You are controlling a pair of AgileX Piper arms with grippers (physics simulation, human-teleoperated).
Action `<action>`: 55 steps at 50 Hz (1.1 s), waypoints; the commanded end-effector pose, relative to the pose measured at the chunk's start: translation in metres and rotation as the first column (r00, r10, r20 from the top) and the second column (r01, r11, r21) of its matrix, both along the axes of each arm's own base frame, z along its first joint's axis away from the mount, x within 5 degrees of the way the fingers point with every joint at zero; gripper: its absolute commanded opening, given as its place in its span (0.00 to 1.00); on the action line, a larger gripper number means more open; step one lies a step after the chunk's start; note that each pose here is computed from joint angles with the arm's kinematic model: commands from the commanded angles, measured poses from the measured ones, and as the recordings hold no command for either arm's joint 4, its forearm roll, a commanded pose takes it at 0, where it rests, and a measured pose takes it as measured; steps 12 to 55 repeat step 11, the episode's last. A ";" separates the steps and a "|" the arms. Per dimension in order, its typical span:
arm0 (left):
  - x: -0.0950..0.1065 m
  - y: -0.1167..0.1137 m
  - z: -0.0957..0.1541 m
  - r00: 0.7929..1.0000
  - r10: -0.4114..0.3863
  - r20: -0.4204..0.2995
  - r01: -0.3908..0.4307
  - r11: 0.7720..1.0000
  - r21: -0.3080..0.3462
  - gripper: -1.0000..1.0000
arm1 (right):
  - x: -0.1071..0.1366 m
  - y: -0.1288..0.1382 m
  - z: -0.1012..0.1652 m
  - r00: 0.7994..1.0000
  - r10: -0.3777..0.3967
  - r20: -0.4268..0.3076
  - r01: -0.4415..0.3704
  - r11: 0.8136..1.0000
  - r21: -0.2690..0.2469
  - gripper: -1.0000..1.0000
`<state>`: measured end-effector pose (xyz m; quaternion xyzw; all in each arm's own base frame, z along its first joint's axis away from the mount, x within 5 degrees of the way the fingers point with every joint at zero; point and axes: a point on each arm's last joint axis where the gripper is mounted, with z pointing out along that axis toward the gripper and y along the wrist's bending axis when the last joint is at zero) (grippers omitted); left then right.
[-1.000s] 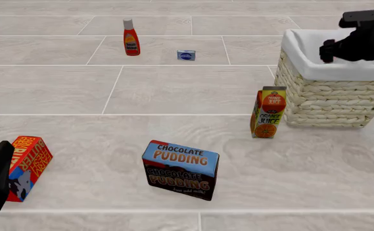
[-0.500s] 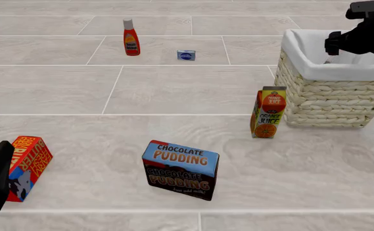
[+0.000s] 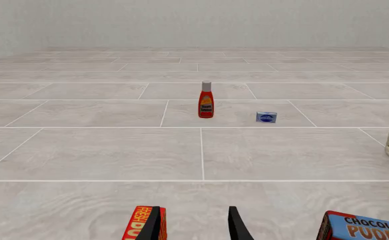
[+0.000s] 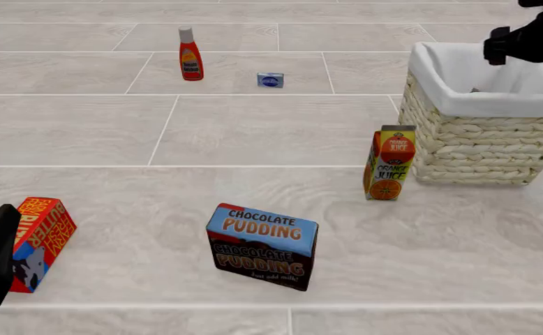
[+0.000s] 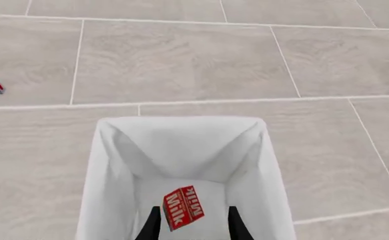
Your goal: Pick the milk and place it in the basket.
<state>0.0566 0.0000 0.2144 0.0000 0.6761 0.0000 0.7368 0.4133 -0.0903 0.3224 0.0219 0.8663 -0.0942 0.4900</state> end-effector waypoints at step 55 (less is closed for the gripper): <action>0.000 0.000 0.000 1.000 0.000 0.000 0.000 1.000 0.000 1.00 | -0.027 0.008 0.017 0.999 0.003 0.051 -0.003 1.000 -0.009 1.00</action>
